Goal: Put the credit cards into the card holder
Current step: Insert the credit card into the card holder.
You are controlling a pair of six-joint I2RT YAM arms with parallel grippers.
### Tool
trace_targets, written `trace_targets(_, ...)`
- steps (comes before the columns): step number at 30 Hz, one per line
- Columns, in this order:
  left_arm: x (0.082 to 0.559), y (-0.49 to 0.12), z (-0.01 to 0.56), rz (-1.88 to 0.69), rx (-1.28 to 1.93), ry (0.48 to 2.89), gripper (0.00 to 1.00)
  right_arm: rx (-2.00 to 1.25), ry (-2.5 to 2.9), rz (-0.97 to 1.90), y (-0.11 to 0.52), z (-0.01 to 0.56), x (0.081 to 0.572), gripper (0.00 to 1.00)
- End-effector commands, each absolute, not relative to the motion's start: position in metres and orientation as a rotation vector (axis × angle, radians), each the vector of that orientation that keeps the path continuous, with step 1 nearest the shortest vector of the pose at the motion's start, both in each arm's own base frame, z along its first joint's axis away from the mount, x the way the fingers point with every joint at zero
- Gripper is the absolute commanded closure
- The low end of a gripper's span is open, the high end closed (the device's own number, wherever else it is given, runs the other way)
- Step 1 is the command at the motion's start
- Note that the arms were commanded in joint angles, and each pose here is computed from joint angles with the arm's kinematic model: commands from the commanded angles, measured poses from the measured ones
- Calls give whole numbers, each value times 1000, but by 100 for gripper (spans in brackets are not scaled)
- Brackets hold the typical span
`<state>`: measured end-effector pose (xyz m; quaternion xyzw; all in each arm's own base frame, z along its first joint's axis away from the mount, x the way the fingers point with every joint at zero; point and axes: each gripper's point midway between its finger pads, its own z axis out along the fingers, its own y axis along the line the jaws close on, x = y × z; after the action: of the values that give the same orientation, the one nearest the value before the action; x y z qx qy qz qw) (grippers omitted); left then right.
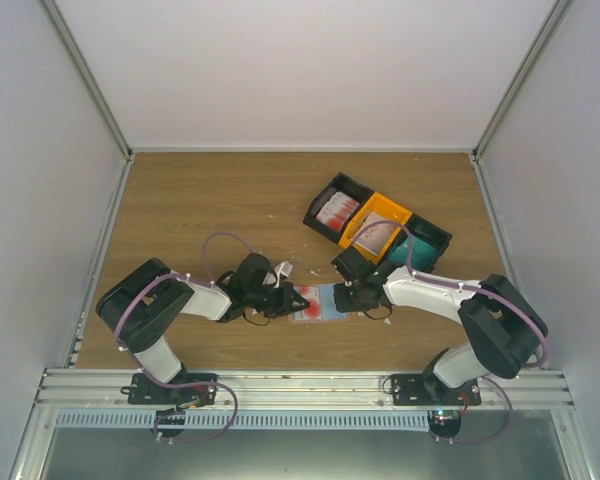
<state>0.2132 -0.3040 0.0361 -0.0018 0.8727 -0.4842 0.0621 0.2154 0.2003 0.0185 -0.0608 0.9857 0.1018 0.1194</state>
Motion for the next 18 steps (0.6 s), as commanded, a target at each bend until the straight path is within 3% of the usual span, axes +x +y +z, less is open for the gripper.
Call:
trace_targets(1,219,-309,38,-1501,19,2596,100,-206,2937,195,190,0,204,73)
trace_targets(18,212,-328,27,-1583,35,2595,98,-191,2958,371,204,-6,191,76)
